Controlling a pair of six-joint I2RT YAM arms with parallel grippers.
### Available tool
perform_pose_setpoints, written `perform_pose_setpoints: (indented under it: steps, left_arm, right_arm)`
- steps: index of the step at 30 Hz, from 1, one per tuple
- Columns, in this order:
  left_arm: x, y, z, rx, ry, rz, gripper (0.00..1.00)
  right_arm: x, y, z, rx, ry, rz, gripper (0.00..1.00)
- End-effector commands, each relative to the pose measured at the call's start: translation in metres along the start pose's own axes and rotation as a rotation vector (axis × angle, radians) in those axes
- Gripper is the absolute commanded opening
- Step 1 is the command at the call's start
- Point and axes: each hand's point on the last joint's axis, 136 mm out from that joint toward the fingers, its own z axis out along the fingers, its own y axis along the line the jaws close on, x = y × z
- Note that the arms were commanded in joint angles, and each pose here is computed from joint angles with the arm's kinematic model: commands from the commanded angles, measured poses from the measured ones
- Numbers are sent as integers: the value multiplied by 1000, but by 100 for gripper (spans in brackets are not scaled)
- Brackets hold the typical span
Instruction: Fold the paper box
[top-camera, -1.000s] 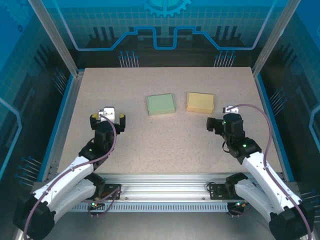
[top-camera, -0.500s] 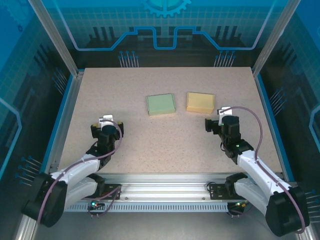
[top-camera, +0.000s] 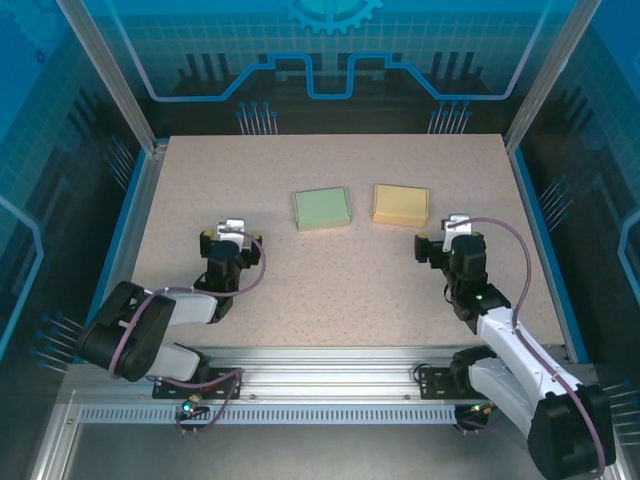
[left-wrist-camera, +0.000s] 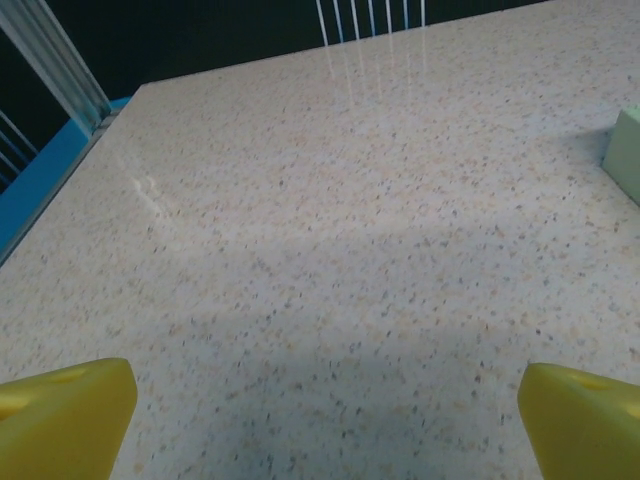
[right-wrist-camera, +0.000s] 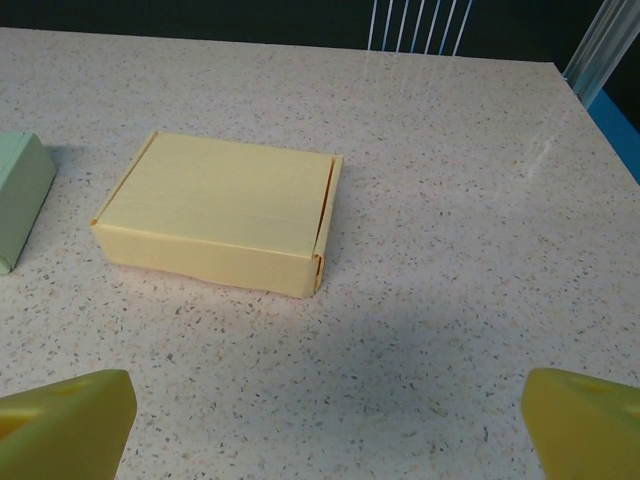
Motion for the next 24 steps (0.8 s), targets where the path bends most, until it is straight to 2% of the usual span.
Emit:
perform_pose_setpoints:
  steps: [1, 8, 16, 18, 24]
  left_arm:
    - [-34, 2, 8, 14, -109, -20, 99]
    - [-24, 19, 16, -6, -118, -97, 99]
    - [-8, 15, 36, 166, -48, -180, 99]
    - [-4, 12, 37, 206, -2, -195, 99]
    - [-6, 11, 40, 268, 4, -228, 99]
  right_arm:
    - [-2, -5, -3, 6, -29, 11, 100]
    - [1, -7, -4, 3, -45, 17, 100]
    - [4, -10, -2, 2, -63, 6, 100]
    - [4, -10, -2, 1, -70, 8, 100]
    - [5, -11, -3, -5, -89, 10, 100]
